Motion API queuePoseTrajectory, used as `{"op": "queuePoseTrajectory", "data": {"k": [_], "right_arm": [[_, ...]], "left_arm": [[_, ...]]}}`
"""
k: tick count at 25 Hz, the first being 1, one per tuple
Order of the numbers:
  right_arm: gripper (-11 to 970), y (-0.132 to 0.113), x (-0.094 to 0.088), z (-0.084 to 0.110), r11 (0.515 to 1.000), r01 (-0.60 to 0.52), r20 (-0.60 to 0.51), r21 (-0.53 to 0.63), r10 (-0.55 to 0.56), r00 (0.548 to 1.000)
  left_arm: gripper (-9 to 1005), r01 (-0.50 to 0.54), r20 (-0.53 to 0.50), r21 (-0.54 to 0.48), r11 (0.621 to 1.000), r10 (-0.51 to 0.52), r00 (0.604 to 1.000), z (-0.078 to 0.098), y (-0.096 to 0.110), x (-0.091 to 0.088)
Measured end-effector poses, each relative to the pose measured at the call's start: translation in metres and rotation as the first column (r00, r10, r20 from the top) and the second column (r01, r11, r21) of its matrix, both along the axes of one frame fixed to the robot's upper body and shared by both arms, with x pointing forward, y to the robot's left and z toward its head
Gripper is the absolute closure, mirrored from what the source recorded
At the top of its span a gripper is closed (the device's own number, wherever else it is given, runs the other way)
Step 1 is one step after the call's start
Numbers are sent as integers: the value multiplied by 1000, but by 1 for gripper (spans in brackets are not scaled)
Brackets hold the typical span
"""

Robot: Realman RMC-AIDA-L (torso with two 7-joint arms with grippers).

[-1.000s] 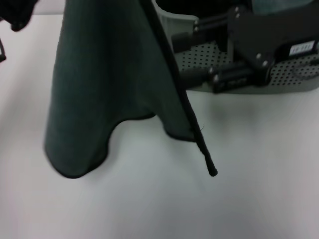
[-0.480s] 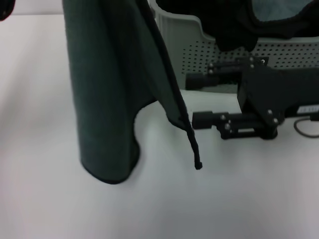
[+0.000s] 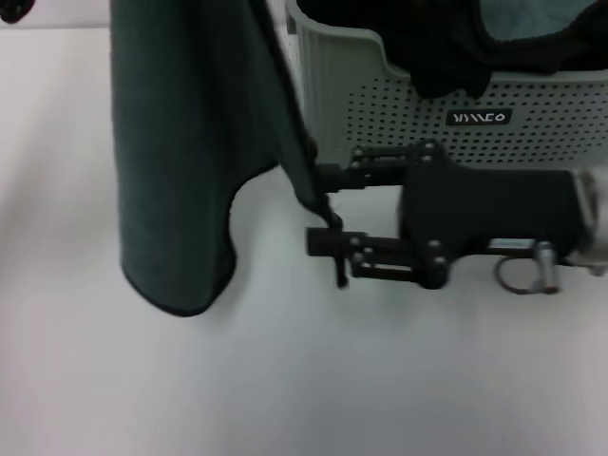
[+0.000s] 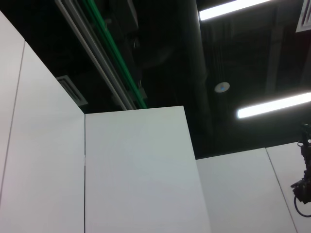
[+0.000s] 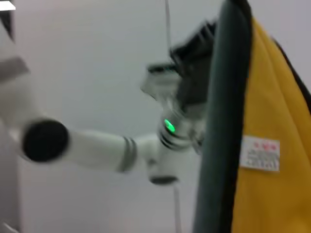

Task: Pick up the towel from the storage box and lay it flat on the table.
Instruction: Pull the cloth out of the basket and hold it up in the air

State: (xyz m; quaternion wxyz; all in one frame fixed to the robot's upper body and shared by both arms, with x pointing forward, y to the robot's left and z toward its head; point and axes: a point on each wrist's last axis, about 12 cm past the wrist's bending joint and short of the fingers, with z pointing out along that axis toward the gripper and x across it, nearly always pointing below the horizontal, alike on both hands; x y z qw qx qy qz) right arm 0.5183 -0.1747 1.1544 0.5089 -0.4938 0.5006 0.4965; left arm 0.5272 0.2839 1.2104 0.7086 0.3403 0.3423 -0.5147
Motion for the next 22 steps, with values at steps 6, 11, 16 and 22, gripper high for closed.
{"op": "queuePoseTrajectory", "data": {"k": [6, 11, 16, 22], "right_arm": [[447, 12, 1, -4, 995, 69, 44, -73, -65, 997], [523, 7, -3, -4, 994, 94, 62, -63, -90, 994], [558, 2, -6, -4, 992, 123, 91, -30, -120, 989], [648, -1, -2, -5, 984, 176, 115, -29, -171, 979]], "left_arm": [[977, -8, 1, 2, 1000, 8, 1000, -1, 2, -1], [977, -34, -8, -1, 999, 34, 999, -5, 8, -5], [977, -49, -12, -5, 999, 49, 999, -7, 11, -7], [977, -46, -12, -4, 999, 46, 999, -7, 12, -8]]}}
